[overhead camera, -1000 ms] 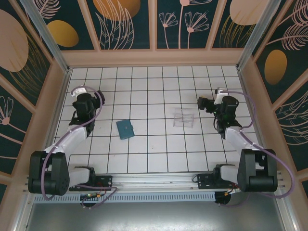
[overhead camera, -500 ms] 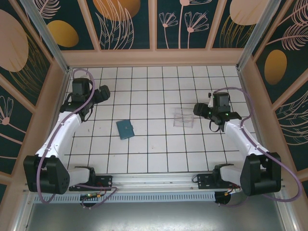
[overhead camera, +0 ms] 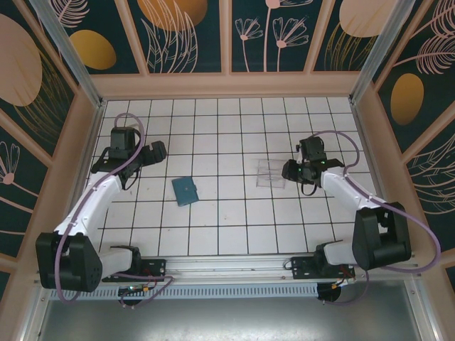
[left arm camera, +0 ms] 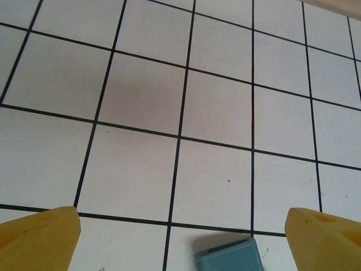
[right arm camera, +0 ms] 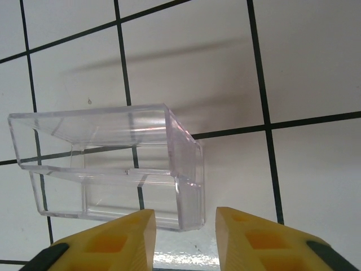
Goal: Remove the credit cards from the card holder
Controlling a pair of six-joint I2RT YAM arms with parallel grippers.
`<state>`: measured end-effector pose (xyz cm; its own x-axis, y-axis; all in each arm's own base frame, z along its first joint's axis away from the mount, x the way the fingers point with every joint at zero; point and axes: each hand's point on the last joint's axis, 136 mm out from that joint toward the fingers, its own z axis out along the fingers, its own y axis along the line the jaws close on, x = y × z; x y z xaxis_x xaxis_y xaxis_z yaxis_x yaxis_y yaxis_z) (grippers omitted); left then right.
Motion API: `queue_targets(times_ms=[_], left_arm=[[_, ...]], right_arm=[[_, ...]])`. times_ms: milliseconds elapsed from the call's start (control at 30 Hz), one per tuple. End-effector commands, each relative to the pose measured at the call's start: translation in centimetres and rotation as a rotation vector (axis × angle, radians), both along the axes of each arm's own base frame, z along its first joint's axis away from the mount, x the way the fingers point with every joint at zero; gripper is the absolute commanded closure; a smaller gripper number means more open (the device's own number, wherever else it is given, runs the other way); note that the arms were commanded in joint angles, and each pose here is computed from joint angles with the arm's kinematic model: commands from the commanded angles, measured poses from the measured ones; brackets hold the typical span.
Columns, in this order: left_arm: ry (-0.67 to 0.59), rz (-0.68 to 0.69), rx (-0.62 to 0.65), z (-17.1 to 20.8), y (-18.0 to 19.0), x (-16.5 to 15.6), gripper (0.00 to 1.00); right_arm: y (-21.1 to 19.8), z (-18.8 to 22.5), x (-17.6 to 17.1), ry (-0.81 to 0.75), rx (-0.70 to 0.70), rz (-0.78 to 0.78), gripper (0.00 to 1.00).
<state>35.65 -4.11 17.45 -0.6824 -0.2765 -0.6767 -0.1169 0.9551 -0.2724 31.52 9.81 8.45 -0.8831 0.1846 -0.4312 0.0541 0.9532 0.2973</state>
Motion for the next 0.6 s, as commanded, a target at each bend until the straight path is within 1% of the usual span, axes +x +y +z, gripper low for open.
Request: queue_targets(times_ms=[0,233,567], left_arm=[[-0.048,0.023,0.023,1.2,0.5,0.0,0.06],[-0.041,0.007,0.012,0.9,0.2,0.0,0.06],[-0.045,0.001,0.001,1.0,0.0,0.1,0.06]], right_arm=[[0.2,0.4,1.0,-0.005,-0.016,-0.017,0.68],[1.0,-0.3,1.8,0.013,-0.020,-0.001,0.74],[1.1,-2.0,1.9,0.050,-0.049,0.003,0.77]])
